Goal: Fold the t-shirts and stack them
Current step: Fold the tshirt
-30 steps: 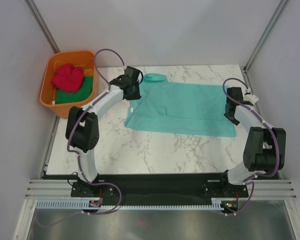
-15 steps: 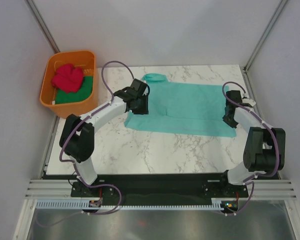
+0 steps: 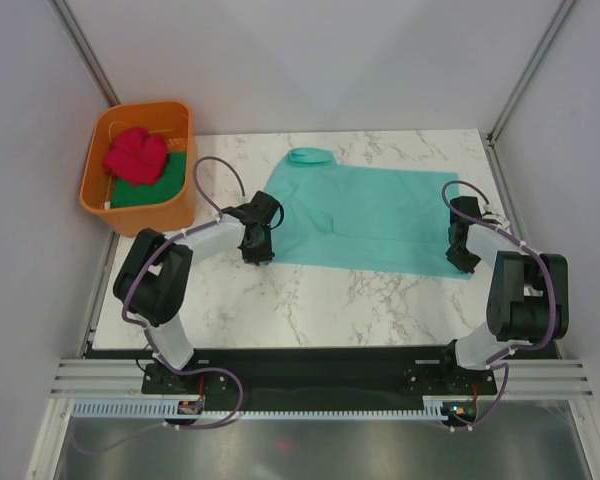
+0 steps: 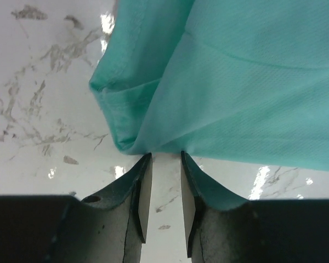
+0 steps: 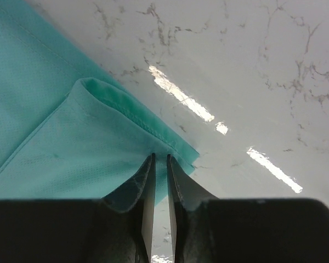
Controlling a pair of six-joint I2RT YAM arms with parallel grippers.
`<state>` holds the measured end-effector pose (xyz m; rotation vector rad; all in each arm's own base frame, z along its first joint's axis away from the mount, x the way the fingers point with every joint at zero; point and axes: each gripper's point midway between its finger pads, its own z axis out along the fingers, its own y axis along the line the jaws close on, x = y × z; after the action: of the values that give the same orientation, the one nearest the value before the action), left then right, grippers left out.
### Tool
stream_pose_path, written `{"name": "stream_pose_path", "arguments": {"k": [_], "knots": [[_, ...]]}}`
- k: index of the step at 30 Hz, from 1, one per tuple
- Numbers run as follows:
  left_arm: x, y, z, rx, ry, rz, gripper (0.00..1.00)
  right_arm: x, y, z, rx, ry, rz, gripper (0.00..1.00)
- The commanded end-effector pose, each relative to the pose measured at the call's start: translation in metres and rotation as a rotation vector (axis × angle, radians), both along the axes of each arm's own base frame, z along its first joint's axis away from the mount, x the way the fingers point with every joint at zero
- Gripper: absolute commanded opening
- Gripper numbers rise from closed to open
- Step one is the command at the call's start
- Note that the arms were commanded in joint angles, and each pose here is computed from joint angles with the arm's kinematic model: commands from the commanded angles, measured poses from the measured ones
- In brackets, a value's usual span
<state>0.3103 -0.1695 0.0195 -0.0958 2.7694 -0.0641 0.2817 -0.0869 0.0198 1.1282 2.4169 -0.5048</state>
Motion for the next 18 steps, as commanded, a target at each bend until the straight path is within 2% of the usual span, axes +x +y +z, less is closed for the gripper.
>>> {"name": "stream_pose_path", "arguments": {"k": [1,6,9,11,14,16,18], "knots": [[-0.014,0.018,0.0,0.036,-0.014,0.072,0.35,-0.017,-0.008,-0.001,-0.042,0.034,-0.029,0.22],[-0.034,0.023,0.009,-0.008,-0.016,0.09,0.34,-0.03,-0.002,-0.006,-0.014,0.042,-0.029,0.22],[-0.046,0.02,0.031,-0.092,-0.061,0.096,0.35,-0.034,0.0,0.005,-0.009,0.013,-0.02,0.22],[-0.045,0.014,0.054,-0.153,-0.121,0.078,0.4,-0.03,0.003,0.022,0.002,-0.029,-0.002,0.26],[-0.03,0.005,0.074,-0.194,-0.16,0.027,0.56,-0.014,0.013,0.048,0.055,-0.121,0.04,0.31],[-0.016,-0.001,0.083,-0.24,-0.161,0.008,0.59,0.0,0.02,0.069,0.088,-0.191,0.067,0.33],[-0.004,0.001,0.074,-0.25,-0.137,0.012,0.6,0.005,0.022,0.082,0.094,-0.217,0.084,0.34]]}}
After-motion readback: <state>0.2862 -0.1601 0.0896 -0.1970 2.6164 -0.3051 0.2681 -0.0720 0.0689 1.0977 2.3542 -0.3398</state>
